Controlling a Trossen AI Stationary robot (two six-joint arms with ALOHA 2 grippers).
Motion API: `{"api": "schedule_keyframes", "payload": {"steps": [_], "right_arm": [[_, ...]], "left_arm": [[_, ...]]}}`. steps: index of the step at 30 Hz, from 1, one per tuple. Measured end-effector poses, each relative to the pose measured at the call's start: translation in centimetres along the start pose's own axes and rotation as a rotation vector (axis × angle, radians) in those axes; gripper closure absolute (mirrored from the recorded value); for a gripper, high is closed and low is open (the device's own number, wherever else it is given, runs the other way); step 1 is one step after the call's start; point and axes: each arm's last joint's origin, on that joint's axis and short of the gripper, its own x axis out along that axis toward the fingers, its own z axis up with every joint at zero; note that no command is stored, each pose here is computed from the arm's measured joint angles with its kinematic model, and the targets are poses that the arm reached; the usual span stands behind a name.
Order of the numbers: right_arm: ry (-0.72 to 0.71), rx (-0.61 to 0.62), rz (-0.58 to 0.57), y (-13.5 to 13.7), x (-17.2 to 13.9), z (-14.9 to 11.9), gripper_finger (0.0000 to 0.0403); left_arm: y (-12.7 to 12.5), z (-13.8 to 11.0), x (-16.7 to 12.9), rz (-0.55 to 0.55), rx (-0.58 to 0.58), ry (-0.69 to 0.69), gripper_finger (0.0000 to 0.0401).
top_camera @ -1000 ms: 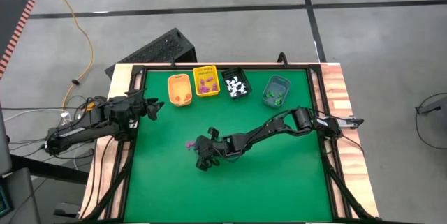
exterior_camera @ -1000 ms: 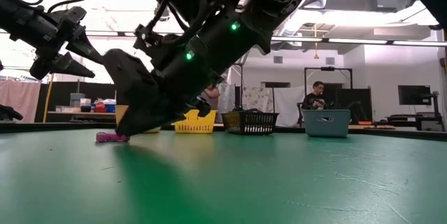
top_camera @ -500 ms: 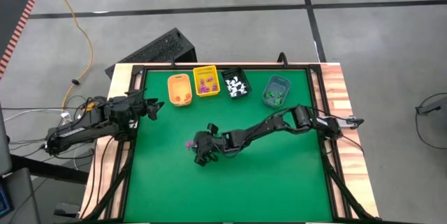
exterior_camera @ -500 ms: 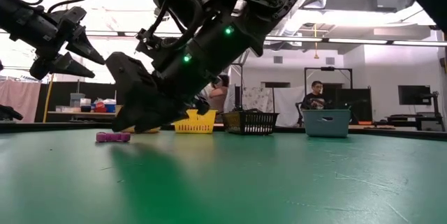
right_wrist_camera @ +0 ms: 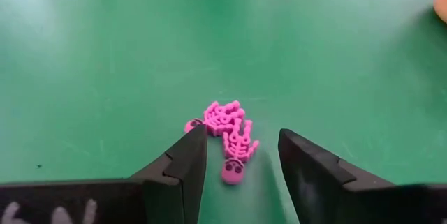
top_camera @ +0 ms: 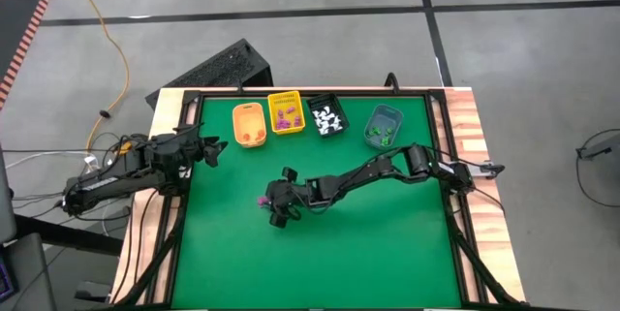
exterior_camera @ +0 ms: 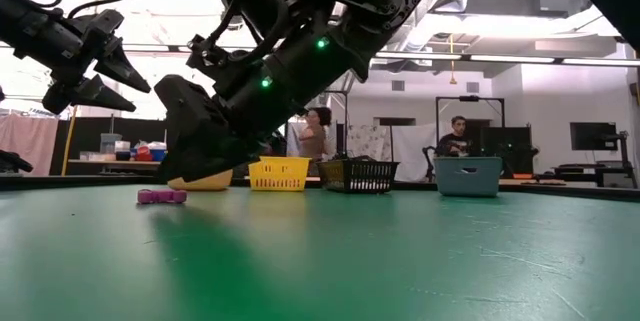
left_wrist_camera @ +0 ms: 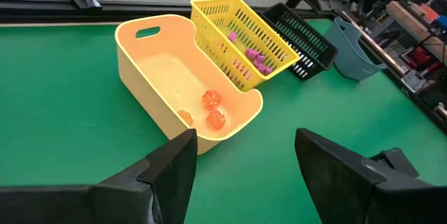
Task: Sort Halloween decoration
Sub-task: Put the pink skeleton toy into the yellow bin
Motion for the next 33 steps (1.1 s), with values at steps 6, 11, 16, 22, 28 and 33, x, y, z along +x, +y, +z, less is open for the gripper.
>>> {"api": "schedule_keyframes", "payload": {"steps": [6,11,16,22,28,33], "right_arm": [[0.017,-0.018,0.009,0.0,1.1,-1.2,0.0216],[0.024,-0.017,-0.002,-0.1,1.3,-1.5,0.0217],[0.029,-0.011,-0.011,-0.8,1.5,-1.4,0.0242],[0.032,-0.01,-0.012,-0.8,1.5,-1.4,0.0325],[0.03,0.02,-0.01,-0.4,1.3,-1.4,0.0393],[0.018,0.051,-0.009,-0.9,0.8,-0.6,0.0388]], "left_arm": [[0.0,0.0,0.0,0.002,0.0,-0.002,0.017],[0.0,0.0,0.0,0.002,0.0,-0.002,0.017],[0.0,0.0,0.0,0.002,-0.001,-0.002,0.017],[0.0,0.0,0.0,0.002,-0.003,-0.002,0.017],[0.0,0.0,0.0,0.002,-0.004,-0.002,0.017],[0.0,0.0,0.0,0.001,-0.004,-0.002,0.017]]}}
